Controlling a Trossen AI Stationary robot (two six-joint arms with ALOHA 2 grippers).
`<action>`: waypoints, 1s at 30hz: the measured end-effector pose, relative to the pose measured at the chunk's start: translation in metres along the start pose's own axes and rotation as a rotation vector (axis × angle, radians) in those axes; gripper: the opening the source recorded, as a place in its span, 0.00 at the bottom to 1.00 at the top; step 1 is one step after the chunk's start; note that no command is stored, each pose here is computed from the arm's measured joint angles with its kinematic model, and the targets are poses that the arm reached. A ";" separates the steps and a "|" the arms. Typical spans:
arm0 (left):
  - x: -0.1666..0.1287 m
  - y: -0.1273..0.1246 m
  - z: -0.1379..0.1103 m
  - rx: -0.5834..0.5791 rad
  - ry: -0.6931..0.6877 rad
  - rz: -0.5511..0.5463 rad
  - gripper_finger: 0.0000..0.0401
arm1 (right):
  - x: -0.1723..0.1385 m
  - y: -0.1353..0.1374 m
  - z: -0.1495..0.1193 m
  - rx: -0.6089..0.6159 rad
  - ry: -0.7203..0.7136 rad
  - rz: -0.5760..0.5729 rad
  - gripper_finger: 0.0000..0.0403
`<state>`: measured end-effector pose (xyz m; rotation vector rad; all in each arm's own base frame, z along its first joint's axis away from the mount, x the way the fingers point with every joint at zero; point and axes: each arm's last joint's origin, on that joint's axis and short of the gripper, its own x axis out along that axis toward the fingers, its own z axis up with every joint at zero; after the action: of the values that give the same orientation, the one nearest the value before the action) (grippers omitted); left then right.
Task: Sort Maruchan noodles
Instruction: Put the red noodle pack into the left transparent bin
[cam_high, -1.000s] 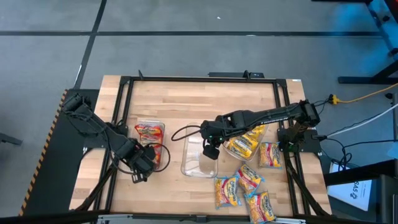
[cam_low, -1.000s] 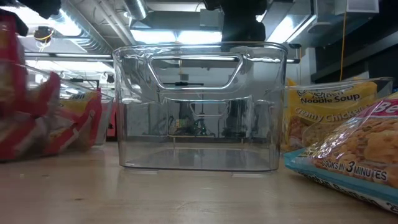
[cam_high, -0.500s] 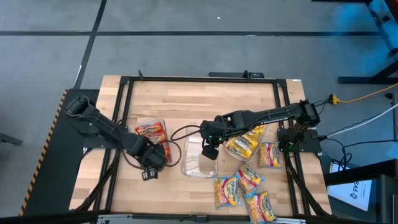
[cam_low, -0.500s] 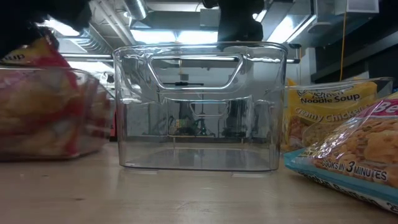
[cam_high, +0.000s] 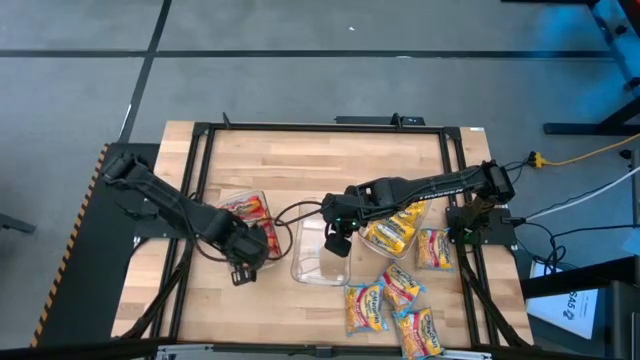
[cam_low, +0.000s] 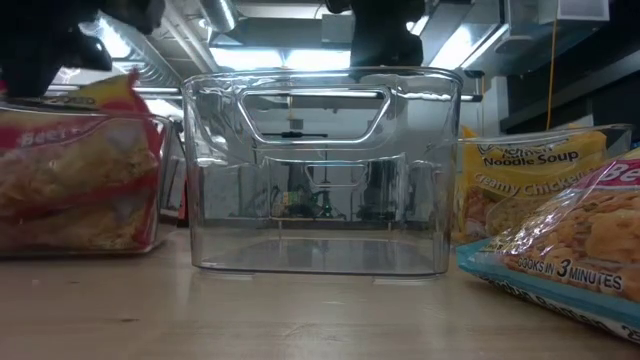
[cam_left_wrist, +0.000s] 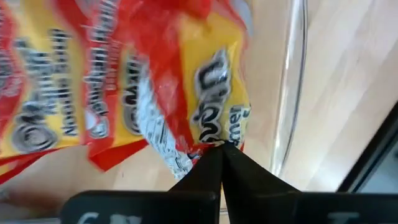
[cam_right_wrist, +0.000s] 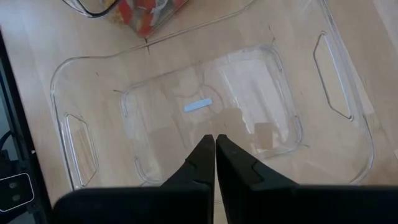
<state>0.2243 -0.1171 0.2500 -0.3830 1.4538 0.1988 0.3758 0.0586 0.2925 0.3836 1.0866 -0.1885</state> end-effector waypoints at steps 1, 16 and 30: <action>-0.004 0.001 -0.001 -0.023 -0.023 0.001 0.00 | 0.000 0.000 0.000 0.000 0.000 0.000 0.04; -0.010 0.001 -0.008 -0.043 0.014 -0.050 0.14 | 0.000 -0.001 -0.001 -0.001 0.012 -0.006 0.04; -0.023 0.009 -0.007 -0.081 -0.166 0.008 0.13 | 0.000 0.001 0.002 0.001 -0.017 0.014 0.04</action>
<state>0.2121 -0.1093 0.2715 -0.4169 1.2867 0.2907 0.3776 0.0590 0.2934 0.3895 1.0670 -0.1796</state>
